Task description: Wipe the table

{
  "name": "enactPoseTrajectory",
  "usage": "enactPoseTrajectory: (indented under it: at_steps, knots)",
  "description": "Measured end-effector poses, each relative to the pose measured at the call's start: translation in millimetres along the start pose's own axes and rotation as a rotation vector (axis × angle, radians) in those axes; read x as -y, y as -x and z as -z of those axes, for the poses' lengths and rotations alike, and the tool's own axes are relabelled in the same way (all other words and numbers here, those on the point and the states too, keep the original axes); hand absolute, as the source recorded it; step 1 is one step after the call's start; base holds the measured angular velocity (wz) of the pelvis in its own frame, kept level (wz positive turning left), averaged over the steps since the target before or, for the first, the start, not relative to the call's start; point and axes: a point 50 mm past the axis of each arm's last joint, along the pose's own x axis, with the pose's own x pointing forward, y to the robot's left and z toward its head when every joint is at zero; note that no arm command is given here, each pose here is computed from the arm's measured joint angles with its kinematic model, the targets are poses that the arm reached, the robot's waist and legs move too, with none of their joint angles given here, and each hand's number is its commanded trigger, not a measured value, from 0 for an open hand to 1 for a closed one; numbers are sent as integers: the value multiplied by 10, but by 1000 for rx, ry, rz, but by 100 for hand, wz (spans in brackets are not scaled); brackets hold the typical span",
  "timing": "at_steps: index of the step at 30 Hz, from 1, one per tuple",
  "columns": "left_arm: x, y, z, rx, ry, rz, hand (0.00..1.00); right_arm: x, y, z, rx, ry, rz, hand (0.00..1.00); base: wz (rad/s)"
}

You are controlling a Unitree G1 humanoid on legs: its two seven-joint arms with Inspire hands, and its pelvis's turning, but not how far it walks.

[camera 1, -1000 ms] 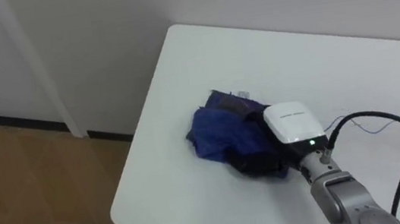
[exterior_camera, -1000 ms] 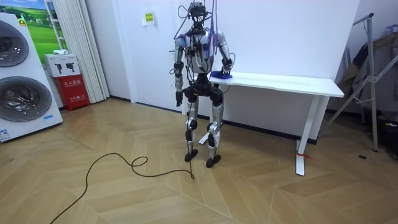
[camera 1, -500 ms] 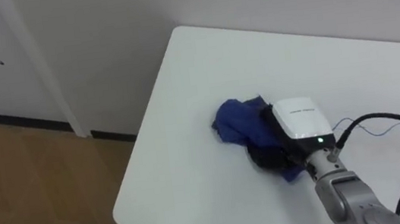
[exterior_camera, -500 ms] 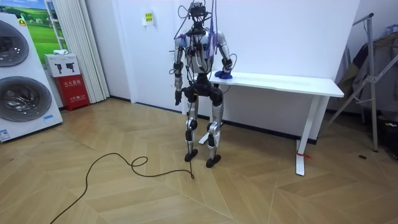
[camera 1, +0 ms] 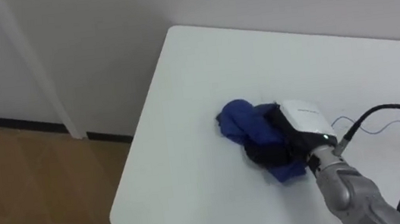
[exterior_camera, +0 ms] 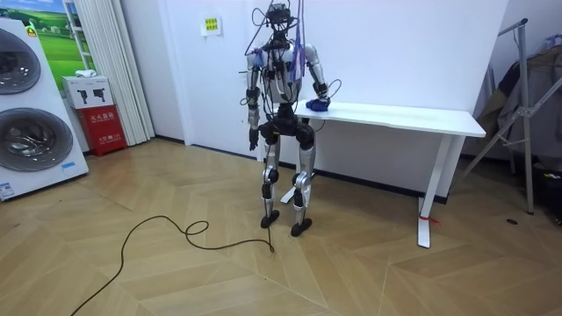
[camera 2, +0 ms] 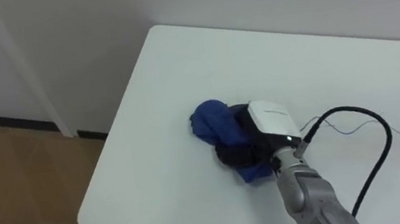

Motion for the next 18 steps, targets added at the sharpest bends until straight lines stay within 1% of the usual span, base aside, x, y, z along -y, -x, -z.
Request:
enactPoseTrajectory:
  at_steps: [2, 4, 6, 7, 9, 10, 11, 12, 13, 16, 18]
  knots:
    - [-28, 12, 94, -32, 38, -10, 0, 11, -27, 108, -45, -69, 14, 100, 15]
    - [-70, 22, 188, -67, 74, -27, 0, 57, -28, 310, -132, -121, 67, 100, 17]
    - [-123, 46, 328, -117, 110, -55, 0, 171, 22, 694, -305, -176, 165, 100, 23]
    - [-136, 56, 372, -130, 121, -61, 0, 208, 51, 808, -357, -194, 195, 100, 15]
    - [-225, 105, 564, -184, 171, -101, 0, 330, 250, 1228, -549, -276, 315, 100, 7]
    - [-273, 131, 652, -211, 171, -121, 0, 381, 378, 1421, -632, -296, 359, 100, 0]
    - [-295, 143, 691, -224, 167, -130, 0, 408, 437, 1506, -670, -307, 377, 100, 0]
    - [-337, 166, 758, -246, 172, -149, 0, 423, 565, 1662, -746, -325, 403, 100, 0]
    - [-357, 172, 781, -255, 174, -158, 0, 439, 615, 1719, -776, -333, 422, 100, 0]
    - [-431, 194, 857, -285, 193, -194, 0, 460, 892, 1964, -910, -366, 494, 100, -3]
    - [-436, 190, 846, -285, 197, -195, 0, 461, 988, 2030, -946, -364, 510, 100, -12]
